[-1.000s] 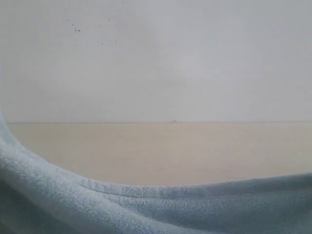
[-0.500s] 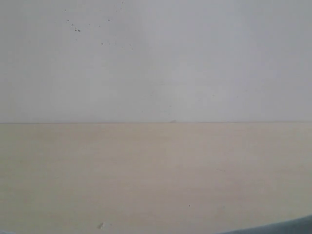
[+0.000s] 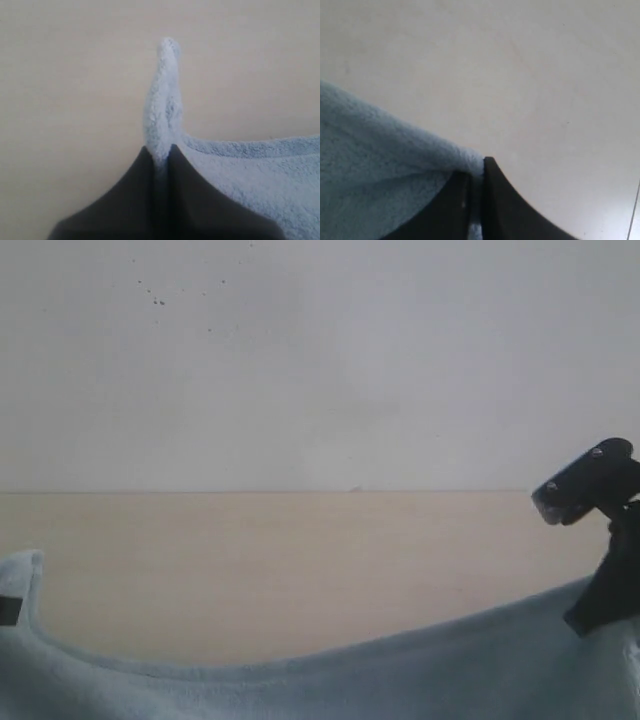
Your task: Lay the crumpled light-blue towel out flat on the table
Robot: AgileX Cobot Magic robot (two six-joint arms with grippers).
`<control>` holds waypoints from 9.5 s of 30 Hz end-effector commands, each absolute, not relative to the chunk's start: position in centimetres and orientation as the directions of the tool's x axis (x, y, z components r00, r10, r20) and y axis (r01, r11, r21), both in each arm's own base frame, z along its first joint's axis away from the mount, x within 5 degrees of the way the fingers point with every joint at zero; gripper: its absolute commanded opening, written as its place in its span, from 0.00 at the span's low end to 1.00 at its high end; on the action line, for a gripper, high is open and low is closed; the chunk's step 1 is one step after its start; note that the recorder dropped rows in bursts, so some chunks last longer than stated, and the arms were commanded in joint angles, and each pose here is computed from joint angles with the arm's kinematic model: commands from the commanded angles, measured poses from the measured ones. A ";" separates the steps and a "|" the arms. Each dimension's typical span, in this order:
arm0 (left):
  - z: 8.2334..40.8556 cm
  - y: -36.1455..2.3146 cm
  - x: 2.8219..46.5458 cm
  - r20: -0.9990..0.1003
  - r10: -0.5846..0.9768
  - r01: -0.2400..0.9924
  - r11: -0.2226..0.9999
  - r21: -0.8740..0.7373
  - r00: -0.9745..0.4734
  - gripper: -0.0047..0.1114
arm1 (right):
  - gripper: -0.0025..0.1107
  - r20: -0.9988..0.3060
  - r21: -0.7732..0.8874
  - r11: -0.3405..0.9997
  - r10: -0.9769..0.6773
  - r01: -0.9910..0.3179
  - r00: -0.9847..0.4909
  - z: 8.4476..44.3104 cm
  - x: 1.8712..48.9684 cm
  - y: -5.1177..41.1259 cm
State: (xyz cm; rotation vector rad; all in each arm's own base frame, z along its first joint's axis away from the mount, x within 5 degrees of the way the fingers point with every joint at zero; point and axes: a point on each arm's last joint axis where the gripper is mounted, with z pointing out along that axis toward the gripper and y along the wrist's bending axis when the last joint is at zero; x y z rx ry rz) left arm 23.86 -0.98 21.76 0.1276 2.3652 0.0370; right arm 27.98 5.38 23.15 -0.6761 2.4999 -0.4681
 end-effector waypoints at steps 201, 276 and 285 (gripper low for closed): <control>23.8 -0.3 5.2 -0.959 -0.237 0.053 0.967 -0.247 -0.155 0.07 | 0.02 -0.996 0.088 0.904 0.082 -0.419 -0.033 30.8 0.9 1.6; 18.6 -0.5 5.7 -0.940 -0.238 0.038 0.966 -0.254 -0.246 0.07 | 0.02 -0.999 0.017 0.957 0.024 -0.288 0.021 20.8 5.4 1.6; 18.6 -0.5 5.7 -0.940 -0.238 0.038 0.966 -0.254 -0.246 0.07 | 0.02 -0.999 0.017 0.957 0.024 -0.288 0.021 20.8 5.4 1.6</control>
